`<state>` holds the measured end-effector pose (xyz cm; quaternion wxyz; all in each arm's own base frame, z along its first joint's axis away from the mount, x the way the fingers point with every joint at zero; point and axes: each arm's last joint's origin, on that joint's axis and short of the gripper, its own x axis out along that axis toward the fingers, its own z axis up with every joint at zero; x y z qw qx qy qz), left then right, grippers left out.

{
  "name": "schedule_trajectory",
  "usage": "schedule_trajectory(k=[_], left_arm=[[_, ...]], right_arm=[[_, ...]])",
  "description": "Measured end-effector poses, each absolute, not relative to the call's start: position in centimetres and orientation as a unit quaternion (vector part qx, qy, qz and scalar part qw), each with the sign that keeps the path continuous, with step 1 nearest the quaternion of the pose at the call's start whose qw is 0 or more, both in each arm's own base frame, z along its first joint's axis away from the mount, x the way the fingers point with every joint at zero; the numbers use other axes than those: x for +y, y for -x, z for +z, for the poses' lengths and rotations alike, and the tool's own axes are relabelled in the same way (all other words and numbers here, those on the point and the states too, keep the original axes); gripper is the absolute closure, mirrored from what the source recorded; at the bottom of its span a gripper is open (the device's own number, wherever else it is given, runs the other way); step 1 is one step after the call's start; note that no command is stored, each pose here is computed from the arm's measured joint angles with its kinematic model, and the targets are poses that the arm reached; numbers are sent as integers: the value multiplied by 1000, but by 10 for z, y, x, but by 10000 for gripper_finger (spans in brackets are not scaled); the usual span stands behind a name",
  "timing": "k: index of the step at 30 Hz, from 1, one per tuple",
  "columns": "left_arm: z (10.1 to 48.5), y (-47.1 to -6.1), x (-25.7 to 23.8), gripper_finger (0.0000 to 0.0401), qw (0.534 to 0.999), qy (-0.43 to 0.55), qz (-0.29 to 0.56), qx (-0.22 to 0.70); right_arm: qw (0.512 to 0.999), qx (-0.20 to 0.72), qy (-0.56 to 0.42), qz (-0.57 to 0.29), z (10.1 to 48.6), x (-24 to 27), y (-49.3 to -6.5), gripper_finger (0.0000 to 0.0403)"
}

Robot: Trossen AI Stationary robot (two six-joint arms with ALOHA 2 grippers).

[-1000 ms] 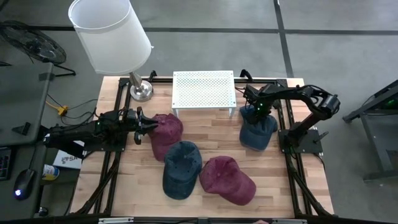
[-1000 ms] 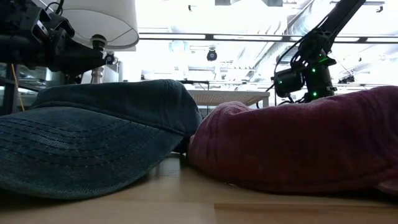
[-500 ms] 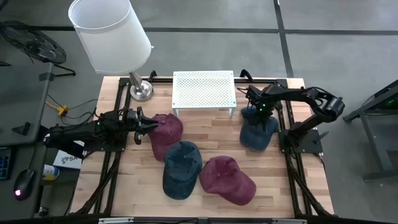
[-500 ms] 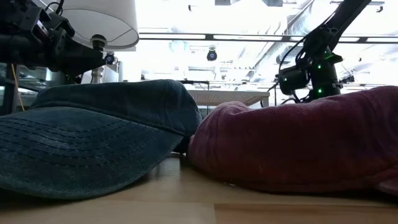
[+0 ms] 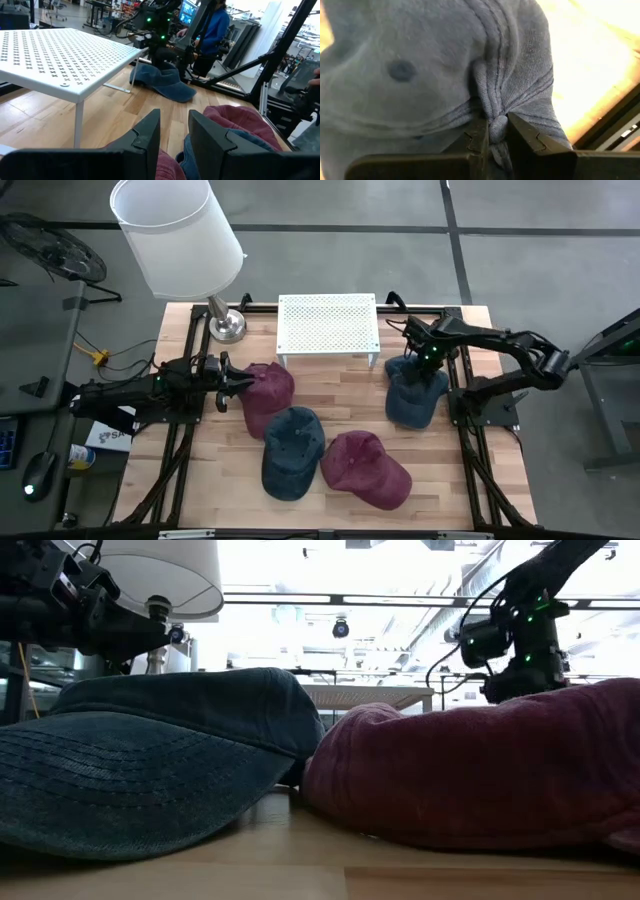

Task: Pick & Place hat
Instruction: Put the top blue cap on the shelf

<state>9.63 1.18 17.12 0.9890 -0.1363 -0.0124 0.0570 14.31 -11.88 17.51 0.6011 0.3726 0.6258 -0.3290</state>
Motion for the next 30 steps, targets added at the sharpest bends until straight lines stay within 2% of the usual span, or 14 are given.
schedule_trajectory(k=[7, 19, 30], left_arm=[[171, -96, 12, 300, 989, 136, 57, -13], [171, -96, 12, 300, 989, 136, 57, -12], [171, -96, 12, 300, 989, 136, 57, -12]], right_arm=[[639, 622, -348, -289, 195, -108, -135, 361], [687, 654, -245, -203, 265, -104, -129, 361], [719, 634, -213, -189, 321, -103, -127, 361]])
